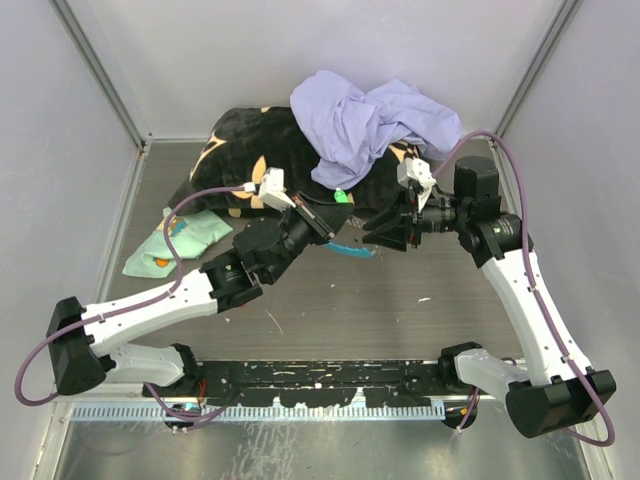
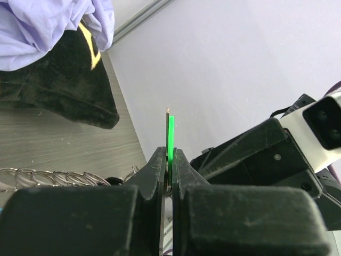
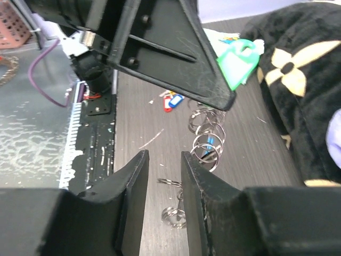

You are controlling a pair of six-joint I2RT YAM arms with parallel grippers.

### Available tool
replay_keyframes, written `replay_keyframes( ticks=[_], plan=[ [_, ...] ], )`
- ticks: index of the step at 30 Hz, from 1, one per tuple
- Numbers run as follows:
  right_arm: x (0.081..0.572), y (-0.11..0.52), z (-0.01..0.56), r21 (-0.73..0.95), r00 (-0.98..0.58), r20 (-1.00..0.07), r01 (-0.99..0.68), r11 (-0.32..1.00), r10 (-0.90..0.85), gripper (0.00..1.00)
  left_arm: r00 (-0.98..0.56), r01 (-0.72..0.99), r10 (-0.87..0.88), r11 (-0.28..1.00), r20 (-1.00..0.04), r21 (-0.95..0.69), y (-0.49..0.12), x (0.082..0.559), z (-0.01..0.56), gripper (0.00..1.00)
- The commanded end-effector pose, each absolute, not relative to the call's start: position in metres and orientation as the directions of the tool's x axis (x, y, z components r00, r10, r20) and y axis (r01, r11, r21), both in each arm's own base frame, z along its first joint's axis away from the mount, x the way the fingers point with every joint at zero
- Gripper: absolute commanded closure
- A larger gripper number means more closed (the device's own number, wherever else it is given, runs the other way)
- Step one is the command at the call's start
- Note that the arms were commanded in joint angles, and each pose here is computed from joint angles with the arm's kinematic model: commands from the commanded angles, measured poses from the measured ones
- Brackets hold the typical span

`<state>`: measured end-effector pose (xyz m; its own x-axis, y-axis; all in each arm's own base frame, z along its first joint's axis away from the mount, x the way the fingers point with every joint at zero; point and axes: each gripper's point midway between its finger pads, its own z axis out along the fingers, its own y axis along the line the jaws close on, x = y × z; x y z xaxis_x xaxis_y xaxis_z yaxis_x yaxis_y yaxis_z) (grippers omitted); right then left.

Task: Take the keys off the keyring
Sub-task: Remove the key from the keyring.

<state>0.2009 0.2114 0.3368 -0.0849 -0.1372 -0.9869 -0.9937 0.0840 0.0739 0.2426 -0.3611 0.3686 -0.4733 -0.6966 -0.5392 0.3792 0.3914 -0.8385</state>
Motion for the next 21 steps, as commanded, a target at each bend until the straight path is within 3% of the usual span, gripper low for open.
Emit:
replay_keyframes(
  ticks=[1, 7, 15, 21],
  plan=[
    [0.237, 0.202, 0.343, 0.008, -0.056, -0.984, -0.962, 0.271, -0.172, 0.64, -0.423, 0.448, -0.769, 0.282, -0.479, -0.848, -0.358, 0.241, 0.427, 1.0],
    [0.263, 0.191, 0.358, -0.044, -0.04, -0.98, -0.91, 0.412, -0.193, 0.64, -0.426, 0.448, -0.767, 0.283, -0.48, -0.848, -0.36, 0.241, 0.428, 1.0],
    [0.228, 0.201, 0.378, -0.102, 0.06, -0.98, -0.968, 0.228, -0.187, 0.62, -0.418, 0.451, -0.769, 0.286, -0.484, -0.845, -0.356, 0.241, 0.431, 1.0],
    [0.221, 0.199, 0.371, -0.128, 0.085, -0.974, -0.972, 0.199, -0.208, 0.61, -0.417, 0.454, -0.771, 0.282, -0.481, -0.845, -0.355, 0.24, 0.433, 1.0]
  ],
)
